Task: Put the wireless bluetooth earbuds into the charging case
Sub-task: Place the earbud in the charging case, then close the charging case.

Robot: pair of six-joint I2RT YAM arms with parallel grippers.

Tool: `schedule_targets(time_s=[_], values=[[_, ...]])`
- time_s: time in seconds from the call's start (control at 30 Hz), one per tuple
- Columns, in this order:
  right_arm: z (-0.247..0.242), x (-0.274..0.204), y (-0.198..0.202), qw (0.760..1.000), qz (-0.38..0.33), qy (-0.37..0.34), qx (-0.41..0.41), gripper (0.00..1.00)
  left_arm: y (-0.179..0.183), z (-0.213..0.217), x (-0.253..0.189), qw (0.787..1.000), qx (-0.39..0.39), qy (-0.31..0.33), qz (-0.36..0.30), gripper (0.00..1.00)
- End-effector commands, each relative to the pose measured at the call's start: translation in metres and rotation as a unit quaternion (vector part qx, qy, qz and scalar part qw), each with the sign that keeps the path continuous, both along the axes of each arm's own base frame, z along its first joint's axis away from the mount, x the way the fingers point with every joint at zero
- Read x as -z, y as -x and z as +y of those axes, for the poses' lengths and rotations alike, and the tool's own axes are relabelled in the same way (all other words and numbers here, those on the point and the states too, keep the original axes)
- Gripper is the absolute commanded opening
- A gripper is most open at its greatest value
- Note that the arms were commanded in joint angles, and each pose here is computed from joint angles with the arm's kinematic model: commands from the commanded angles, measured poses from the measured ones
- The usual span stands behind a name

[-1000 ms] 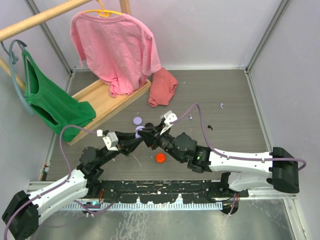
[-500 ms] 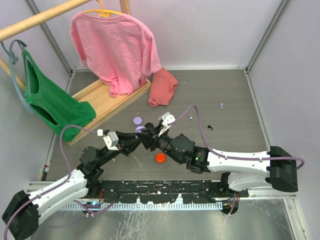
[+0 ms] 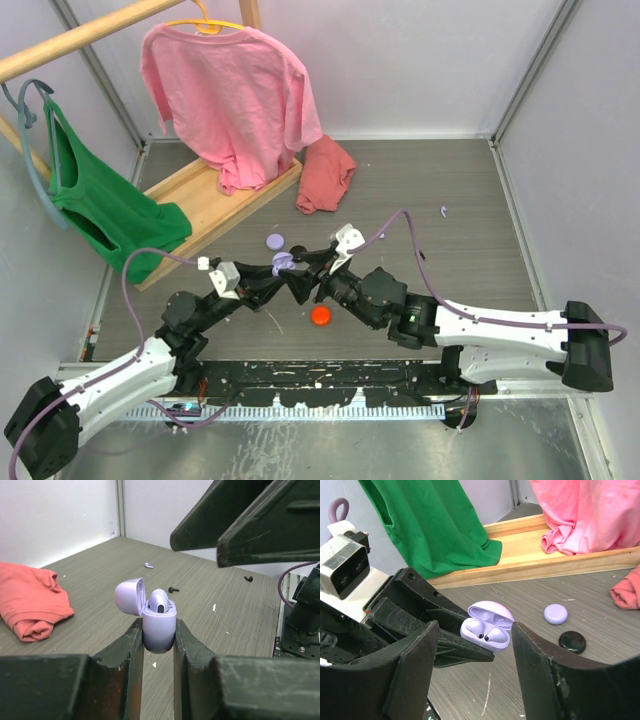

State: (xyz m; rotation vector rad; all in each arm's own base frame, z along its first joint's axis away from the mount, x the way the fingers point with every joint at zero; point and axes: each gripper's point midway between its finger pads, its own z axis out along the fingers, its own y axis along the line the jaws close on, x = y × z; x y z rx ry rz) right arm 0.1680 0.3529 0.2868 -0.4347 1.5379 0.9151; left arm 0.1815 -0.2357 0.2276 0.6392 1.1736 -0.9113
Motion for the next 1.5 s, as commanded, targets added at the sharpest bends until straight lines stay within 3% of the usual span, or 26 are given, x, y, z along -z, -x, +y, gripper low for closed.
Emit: schedule_targets(time_s=[0.0,0.3,0.7,1.17,1.47], values=[[-0.013,-0.036,-0.002,1.000,-0.031,0.002,-0.002,0.68,0.002,-0.003,-0.027,0.999,0.010,0.027,-0.026,0.00],[-0.018,-0.042,-0.002,0.992,0.006,0.008,-0.127,0.79,0.021,-0.018,-0.025,0.997,0.080,0.004,-0.022,0.00],[-0.015,-0.021,0.000,0.964,0.056,0.010,-0.261,0.82,0.039,-0.032,-0.038,0.988,0.151,-0.004,-0.033,0.00],[-0.012,-0.008,0.022,0.931,0.084,0.011,-0.356,0.82,0.023,-0.033,-0.027,0.993,0.120,0.001,0.001,0.02],[-0.019,-0.002,0.022,0.934,0.086,0.026,-0.345,0.81,0.007,-0.030,-0.007,0.995,0.079,-0.010,0.054,0.02]])
